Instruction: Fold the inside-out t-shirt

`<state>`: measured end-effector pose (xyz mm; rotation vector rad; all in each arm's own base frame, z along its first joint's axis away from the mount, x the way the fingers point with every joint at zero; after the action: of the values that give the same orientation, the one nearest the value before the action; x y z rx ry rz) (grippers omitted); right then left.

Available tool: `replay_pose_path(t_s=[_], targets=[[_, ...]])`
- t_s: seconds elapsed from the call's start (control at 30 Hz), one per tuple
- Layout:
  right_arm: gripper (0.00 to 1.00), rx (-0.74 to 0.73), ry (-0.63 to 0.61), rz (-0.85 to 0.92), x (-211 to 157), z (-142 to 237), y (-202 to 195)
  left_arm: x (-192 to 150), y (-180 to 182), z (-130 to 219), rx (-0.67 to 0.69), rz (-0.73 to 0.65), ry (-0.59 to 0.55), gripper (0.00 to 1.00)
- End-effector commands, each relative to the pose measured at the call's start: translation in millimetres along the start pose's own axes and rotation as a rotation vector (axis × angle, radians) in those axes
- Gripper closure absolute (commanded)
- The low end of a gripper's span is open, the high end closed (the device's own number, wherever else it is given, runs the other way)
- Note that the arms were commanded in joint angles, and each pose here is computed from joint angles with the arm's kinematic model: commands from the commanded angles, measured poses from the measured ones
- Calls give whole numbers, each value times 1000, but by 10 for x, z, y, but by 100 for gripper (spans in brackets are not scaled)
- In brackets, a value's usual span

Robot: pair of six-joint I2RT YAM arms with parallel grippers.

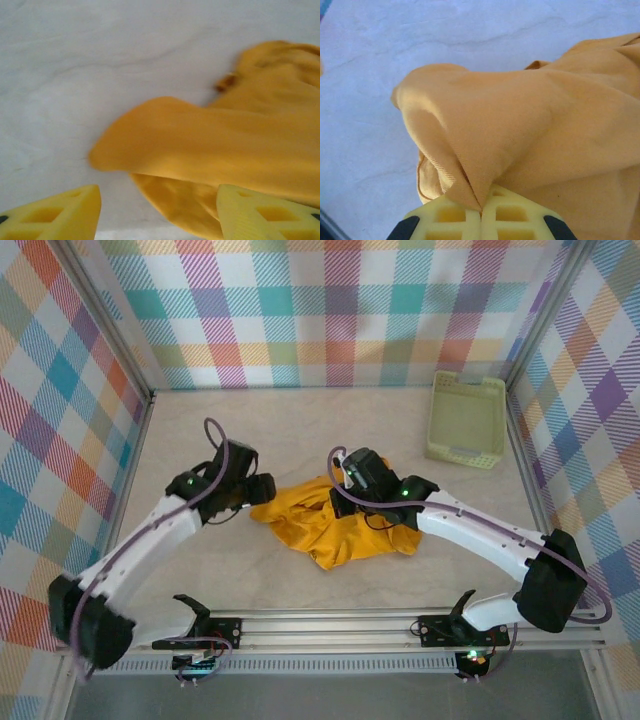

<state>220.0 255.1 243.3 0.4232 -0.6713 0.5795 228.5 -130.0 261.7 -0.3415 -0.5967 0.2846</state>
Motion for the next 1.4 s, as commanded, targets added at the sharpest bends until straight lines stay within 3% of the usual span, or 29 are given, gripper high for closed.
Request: replay_pose_path(t_s=[0.0,0.1,0.27,0.47,0.7,0.9,1.1,1.23,1.33,1.37], targets=[[100,135,-91,32,129,111,156,-232,-131,123,-125,-93,-25,33],[100,177,-113,49,148,149,194,-451,-268,-28,-176,-157,33,33],[100,183,-127,56,124,181,189,-612,-348,-379,-123,-181,110,37],[100,199,-126,59,52,189,189,-647,-299,-668,-2,-159,104,41],[100,114,-148,34,-61,240,65,-736,-233,-912,65,-151,127,70],[100,55,-155,-19,-95,222,-58,-735,-208,-903,73,-138,113,97],[99,-53,-96,-146,-164,70,-399,-710,-190,-701,-22,-113,67,100],[78,-216,18,-137,-304,-90,-610,-717,-191,-507,-152,-89,46,100],[41,-484,107,34,-409,-91,-605,-745,-224,-413,-218,-95,69,100],[38,-498,122,78,-411,-83,-560,-752,-238,-388,-238,-100,73,100]])
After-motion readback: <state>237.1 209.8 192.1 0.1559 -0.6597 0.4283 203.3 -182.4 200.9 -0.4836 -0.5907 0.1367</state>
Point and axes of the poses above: each hand's point on the last joint's axis, 136 mm out from that joint toward the fingers, its own z axis back along the fingers, its own y axis along the line the jaws close on, x = y × z, the point moved 8 cm from there along z, back along the fingers, and after that the axes turned 12 degrees about z, right-handed, at the moved point
